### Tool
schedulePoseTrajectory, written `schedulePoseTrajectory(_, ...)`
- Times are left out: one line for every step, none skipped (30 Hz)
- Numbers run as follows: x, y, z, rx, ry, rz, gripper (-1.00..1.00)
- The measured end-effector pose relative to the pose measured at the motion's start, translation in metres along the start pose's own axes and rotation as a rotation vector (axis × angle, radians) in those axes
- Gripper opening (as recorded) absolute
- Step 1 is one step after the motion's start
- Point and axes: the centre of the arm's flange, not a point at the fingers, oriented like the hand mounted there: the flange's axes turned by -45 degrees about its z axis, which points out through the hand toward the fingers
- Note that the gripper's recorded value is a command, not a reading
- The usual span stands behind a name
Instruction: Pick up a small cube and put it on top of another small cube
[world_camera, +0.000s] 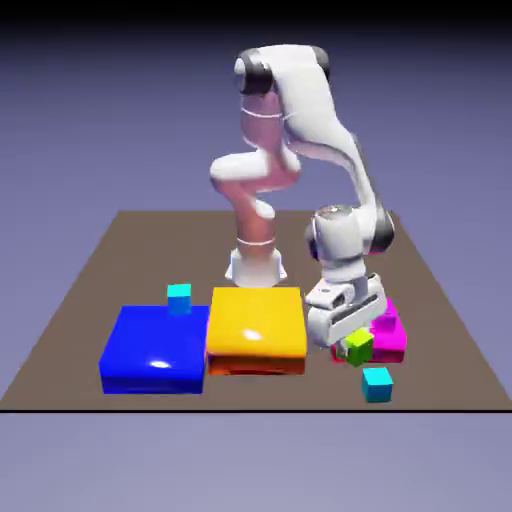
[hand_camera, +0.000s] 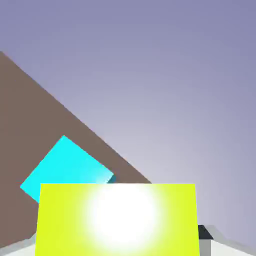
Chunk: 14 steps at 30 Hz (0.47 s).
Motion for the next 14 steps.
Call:
schedulePoseTrajectory(0.000,0.000,0.000,0.000,0.000,0.000,-1.00)
schedulePoseTrajectory(0.000,0.000,0.012,0.000,0.000,-0.001,-1.00)
schedulePoseTrajectory(-0.001,0.001,0.025,0.000,0.000,-0.001,-1.00)
schedulePoseTrajectory(-0.001,0.001,0.038,0.000,0.000,-0.001,-1.00)
schedulePoseTrajectory(-0.003,0.000,0.050,0.000,0.000,-0.001,-1.00)
schedulePoseTrajectory(-0.004,0.000,0.063,0.000,0.000,0.000,-1.00)
schedulePoseTrajectory(-0.005,0.000,0.069,0.000,0.000,0.000,1.00)
schedulePoseTrajectory(-0.005,0.000,0.069,0.000,0.000,0.000,1.00)
schedulePoseTrajectory(-0.005,0.000,0.069,0.000,0.001,0.000,1.00)
schedulePoseTrajectory(-0.003,0.000,0.057,0.000,0.000,-0.001,1.00)
schedulePoseTrajectory(-0.002,0.001,0.044,0.000,0.000,-0.001,1.00)
schedulePoseTrajectory(-0.001,0.001,0.031,-0.001,0.000,-0.001,1.00)
schedulePoseTrajectory(0.000,0.001,0.019,0.000,0.000,-0.001,1.00)
schedulePoseTrajectory(0.000,0.000,0.006,0.000,0.000,0.000,1.00)
